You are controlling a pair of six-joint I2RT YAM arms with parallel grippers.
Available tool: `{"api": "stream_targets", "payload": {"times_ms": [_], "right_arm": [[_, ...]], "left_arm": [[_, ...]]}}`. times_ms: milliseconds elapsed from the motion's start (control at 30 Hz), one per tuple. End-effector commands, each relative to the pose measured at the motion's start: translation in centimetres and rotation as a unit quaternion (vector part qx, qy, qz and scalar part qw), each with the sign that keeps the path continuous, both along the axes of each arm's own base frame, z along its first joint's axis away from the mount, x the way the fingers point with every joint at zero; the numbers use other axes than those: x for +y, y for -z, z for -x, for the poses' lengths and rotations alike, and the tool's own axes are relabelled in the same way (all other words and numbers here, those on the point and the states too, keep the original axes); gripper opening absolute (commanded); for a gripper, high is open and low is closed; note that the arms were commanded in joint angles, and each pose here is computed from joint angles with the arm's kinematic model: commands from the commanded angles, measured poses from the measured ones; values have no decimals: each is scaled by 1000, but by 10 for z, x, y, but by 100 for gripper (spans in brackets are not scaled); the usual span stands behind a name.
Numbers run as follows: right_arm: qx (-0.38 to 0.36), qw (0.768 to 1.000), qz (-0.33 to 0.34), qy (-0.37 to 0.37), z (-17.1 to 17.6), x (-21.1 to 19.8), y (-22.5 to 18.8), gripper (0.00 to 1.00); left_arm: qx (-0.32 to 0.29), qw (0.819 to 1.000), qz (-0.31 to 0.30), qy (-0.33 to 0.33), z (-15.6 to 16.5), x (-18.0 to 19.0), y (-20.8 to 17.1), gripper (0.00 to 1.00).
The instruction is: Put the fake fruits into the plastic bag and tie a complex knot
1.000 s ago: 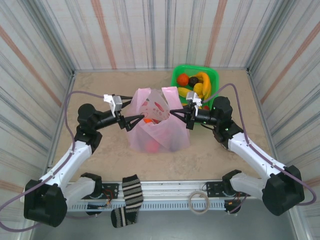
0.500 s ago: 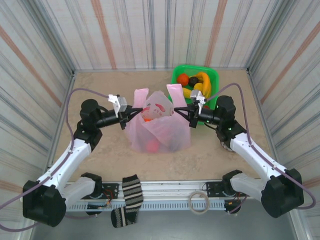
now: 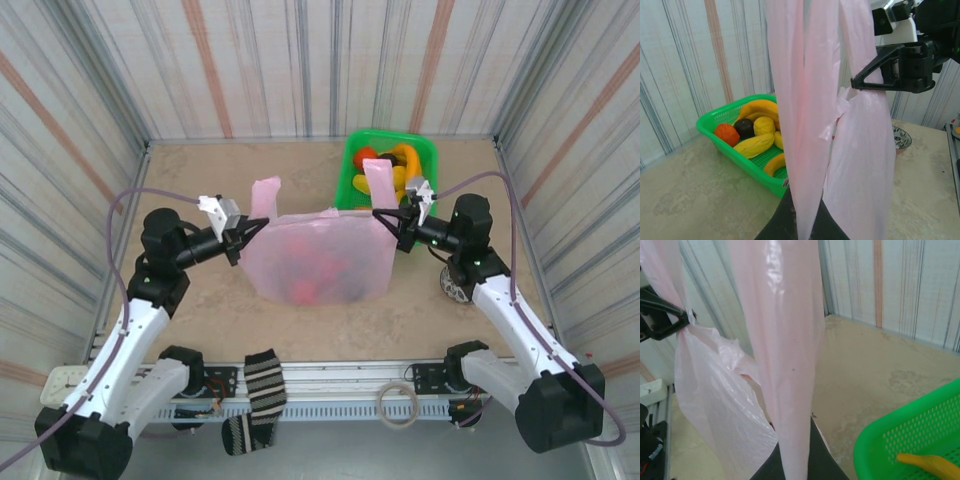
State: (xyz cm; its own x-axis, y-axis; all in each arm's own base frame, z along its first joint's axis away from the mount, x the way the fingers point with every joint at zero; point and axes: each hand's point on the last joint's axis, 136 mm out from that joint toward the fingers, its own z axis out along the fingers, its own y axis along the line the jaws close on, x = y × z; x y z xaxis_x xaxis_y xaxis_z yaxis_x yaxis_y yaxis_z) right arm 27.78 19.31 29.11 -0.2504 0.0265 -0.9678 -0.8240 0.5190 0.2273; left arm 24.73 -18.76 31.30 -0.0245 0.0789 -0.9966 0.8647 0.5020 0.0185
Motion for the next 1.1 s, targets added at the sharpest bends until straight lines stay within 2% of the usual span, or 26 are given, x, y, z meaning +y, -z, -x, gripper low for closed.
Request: {"api": "stream_targets", "payload": {"times_ms": [0, 133, 533, 800, 1067], "right_arm": [[17, 999, -1, 30, -2, -11, 7, 0], [11, 1000, 3, 26, 0, -12, 4, 0], [-2, 994, 45, -101, 17, 18, -9, 0], [-13, 993, 58, -100, 4, 25, -14, 0], [-3, 985, 66, -158, 13, 53, -5, 0]], "left_arm": [[4, 1000, 8, -18, -5, 5, -1, 0], [-6, 1000, -3, 21, 7, -1, -7, 0], [-22, 981, -91, 171, 51, -29, -14, 0], [-7, 966, -147, 211, 61, -47, -3, 0], [-11, 953, -181, 243, 56, -74, 7, 0]]}}
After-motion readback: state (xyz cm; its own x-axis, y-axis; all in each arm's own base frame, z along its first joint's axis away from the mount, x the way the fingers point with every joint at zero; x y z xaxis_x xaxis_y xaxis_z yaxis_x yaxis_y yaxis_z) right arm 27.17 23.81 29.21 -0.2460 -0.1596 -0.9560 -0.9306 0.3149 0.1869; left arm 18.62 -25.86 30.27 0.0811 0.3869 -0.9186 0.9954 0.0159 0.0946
